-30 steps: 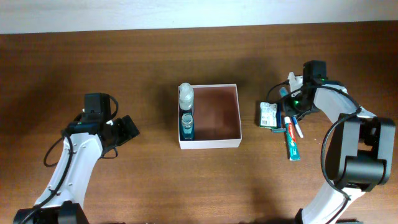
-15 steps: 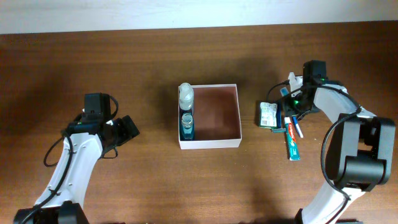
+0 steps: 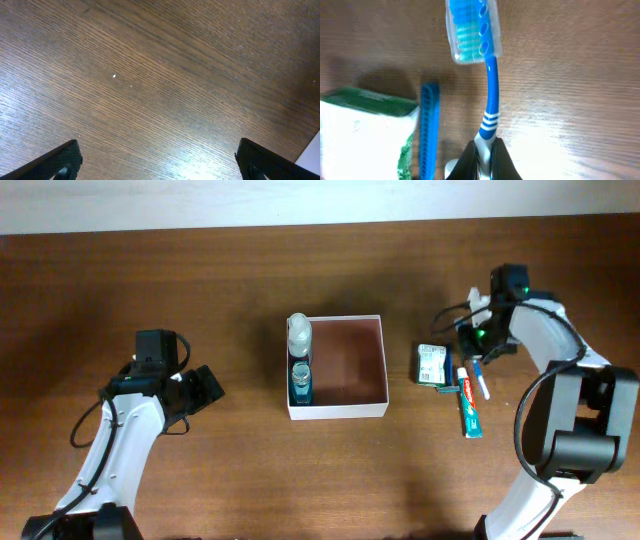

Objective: Pack container
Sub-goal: 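Lift the toothbrush with the right gripper and carry it over the box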

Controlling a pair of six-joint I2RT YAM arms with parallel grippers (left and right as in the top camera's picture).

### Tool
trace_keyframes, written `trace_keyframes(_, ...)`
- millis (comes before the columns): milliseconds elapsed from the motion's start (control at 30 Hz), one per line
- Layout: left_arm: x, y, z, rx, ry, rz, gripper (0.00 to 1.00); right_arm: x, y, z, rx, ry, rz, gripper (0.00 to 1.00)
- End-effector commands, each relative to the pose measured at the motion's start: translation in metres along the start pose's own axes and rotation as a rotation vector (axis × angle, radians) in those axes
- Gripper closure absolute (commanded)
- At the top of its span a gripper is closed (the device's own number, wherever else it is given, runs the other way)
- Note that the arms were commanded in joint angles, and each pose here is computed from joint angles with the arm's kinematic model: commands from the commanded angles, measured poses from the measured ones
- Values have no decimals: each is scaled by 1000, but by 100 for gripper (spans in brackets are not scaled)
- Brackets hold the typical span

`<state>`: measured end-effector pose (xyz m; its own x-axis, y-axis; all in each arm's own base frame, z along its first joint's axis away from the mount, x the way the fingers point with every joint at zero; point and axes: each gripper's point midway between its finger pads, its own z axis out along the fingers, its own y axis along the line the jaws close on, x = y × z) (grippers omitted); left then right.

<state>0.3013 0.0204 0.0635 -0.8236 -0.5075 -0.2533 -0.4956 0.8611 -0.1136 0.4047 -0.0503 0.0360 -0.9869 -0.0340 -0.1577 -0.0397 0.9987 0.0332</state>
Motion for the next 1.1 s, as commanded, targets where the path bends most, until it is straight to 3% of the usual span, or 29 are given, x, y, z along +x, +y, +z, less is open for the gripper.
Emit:
trace_keyframes(0, -1, 2, 2, -10, 2, -1, 0, -23, 1, -25, -1, -49, 4, 96)
trace_keyframes(333, -1, 2, 2, -10, 2, -1, 0, -43, 26, -104, -24, -136, -5, 96)
trace_keyframes(700, -1, 2, 2, -10, 2, -1, 0, -31, 121, -211, -104, -359, -45, 96)
trace_keyframes(1067, -1, 2, 2, -10, 2, -1, 0, -4, 199, -205, -181, -308, -150, 96)
